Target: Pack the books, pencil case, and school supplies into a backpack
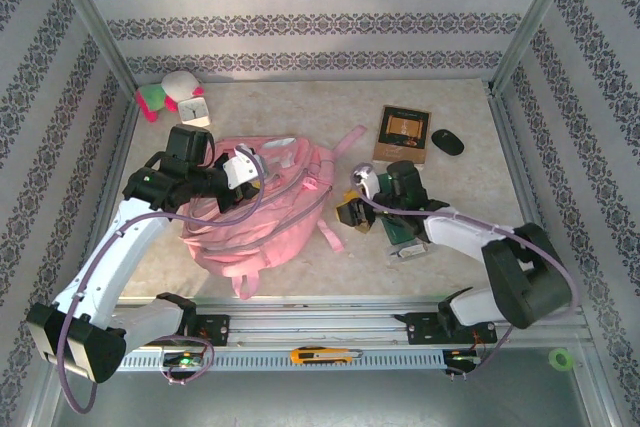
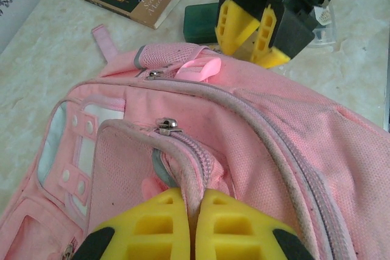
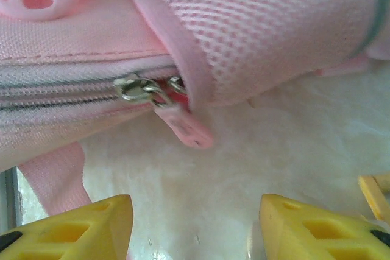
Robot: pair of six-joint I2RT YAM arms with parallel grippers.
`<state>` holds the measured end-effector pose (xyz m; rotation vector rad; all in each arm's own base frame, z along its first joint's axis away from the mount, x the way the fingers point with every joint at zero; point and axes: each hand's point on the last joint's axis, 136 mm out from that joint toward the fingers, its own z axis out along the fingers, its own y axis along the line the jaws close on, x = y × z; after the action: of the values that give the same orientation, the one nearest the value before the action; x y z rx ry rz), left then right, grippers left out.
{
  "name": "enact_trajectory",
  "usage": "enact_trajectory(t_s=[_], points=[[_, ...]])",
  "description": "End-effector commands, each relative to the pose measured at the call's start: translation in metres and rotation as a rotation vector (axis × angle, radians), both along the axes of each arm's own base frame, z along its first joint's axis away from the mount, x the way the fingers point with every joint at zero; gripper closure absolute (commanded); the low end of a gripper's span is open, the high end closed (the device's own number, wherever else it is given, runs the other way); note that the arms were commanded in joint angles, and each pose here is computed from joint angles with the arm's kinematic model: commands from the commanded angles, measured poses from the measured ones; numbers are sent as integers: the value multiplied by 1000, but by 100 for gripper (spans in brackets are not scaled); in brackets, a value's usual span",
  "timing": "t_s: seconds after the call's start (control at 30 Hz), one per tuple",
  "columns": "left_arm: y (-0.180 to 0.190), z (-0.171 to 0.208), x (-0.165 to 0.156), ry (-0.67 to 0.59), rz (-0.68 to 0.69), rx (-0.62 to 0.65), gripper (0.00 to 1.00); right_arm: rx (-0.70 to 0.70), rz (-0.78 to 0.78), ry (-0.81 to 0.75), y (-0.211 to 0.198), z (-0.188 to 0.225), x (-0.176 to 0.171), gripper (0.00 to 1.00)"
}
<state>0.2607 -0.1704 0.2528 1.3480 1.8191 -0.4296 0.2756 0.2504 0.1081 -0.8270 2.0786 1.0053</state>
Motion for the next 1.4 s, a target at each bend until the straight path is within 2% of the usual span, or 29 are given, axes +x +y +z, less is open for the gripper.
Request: enact_trajectory(t_s=[0.0, 0.23, 0.4, 0.5, 0.6, 0.7, 0.73, 1.03, 1.13, 1.27, 1.37], points=[[-9, 36, -2, -124, -76, -65, 100, 18, 139, -139, 21, 16, 1, 43], [-10, 38, -2, -128, -84, -68, 100, 35, 215, -191, 31, 20, 5, 45], [-10, 36, -3, -125, -83, -74, 100, 79, 248, -234, 33, 30, 6, 54], [-10, 34, -3, -121, -81, -72, 100, 102, 268, -224, 31, 30, 3, 63], [-8, 31, 0, -123, -67, -61, 100, 120, 255, -217, 26, 32, 4, 84], [-6, 27, 6, -116, -36, -47, 100, 128, 226, -224, 20, 36, 6, 98], [-5, 27, 8, -114, -23, -46, 100, 131, 217, -226, 19, 38, 5, 100], [7, 20, 34, -119, 168, -40, 100, 181, 176, -196, 16, 62, -5, 100], [11, 19, 47, -126, 290, -44, 100, 196, 203, -161, 24, 69, -20, 100], [12, 18, 54, -132, 369, -44, 100, 197, 222, -136, 32, 72, -32, 100], [3, 14, 66, -116, 500, -72, 100, 167, 267, -33, 52, 73, -64, 100]])
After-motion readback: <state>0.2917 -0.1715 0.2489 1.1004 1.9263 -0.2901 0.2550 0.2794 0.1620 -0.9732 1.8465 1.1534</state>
